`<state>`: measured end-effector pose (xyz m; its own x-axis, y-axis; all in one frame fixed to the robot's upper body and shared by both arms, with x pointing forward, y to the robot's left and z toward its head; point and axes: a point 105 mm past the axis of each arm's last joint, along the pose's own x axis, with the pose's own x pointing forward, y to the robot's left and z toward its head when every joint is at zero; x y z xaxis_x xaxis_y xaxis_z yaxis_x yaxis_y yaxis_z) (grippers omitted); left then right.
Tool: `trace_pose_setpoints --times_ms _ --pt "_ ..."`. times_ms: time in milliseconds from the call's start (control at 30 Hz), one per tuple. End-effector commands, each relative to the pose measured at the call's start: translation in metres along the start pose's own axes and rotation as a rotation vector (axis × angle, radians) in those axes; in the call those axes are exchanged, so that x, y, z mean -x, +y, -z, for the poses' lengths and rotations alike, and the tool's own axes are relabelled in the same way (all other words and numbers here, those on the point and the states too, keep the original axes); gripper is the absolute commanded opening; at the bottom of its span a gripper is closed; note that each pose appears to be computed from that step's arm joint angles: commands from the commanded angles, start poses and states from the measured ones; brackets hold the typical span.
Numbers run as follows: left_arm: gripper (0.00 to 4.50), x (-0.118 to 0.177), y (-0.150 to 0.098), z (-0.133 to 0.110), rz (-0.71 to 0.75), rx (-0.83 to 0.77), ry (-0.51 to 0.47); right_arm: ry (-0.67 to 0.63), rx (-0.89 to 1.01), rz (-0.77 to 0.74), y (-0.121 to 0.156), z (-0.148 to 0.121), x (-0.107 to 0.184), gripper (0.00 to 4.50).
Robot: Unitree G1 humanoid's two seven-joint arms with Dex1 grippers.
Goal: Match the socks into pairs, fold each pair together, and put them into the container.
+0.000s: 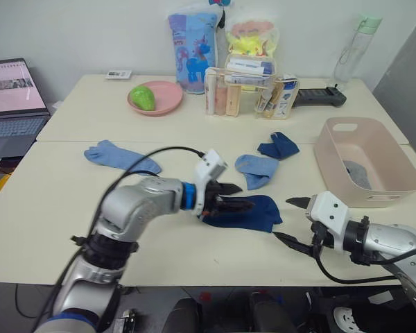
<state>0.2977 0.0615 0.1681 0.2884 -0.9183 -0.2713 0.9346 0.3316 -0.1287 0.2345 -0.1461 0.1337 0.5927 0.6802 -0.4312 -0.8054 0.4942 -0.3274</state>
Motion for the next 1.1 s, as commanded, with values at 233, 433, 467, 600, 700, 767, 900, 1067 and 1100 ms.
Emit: trace_pose_setpoints --times_ms 233,433,467,600,700,767,900,1067,1100 --pt "4.48 0.062 0.011 0.039 0.092 -0.553 0.248 0.013 0.214 -0.054 0.007 0.003 -0.010 4.50" --pt "4.48 0.053 0.020 0.054 0.112 -0.848 0.266 0.032 0.385 -0.121 0.012 0.014 -0.018 4.50" --pt "4.48 0.051 0.022 0.060 0.126 -0.870 0.278 0.028 0.404 -0.121 0.010 0.015 -0.020 4.50" --pt "4.48 0.042 0.028 0.079 0.146 -0.945 0.301 0.011 0.448 -0.117 0.003 0.012 -0.027 4.50" --pt "4.31 0.032 0.030 0.090 0.167 -0.964 0.297 -0.004 0.491 -0.107 -0.003 0.009 -0.034 4.50" --pt "3.87 0.024 0.030 0.094 0.182 -0.979 0.286 -0.035 0.517 -0.104 -0.004 0.006 -0.041 4.09" --pt "2.64 0.017 0.034 0.090 0.177 -1.010 0.270 -0.053 0.583 -0.125 -0.001 0.010 -0.049 2.83" --pt "1.03 0.018 0.031 0.086 0.218 -0.987 0.245 -0.081 0.597 -0.160 0.004 0.010 -0.050 1.07" --pt "0.71 0.018 0.029 0.086 0.232 -0.964 0.239 -0.084 0.599 -0.163 0.004 0.010 -0.050 0.68"
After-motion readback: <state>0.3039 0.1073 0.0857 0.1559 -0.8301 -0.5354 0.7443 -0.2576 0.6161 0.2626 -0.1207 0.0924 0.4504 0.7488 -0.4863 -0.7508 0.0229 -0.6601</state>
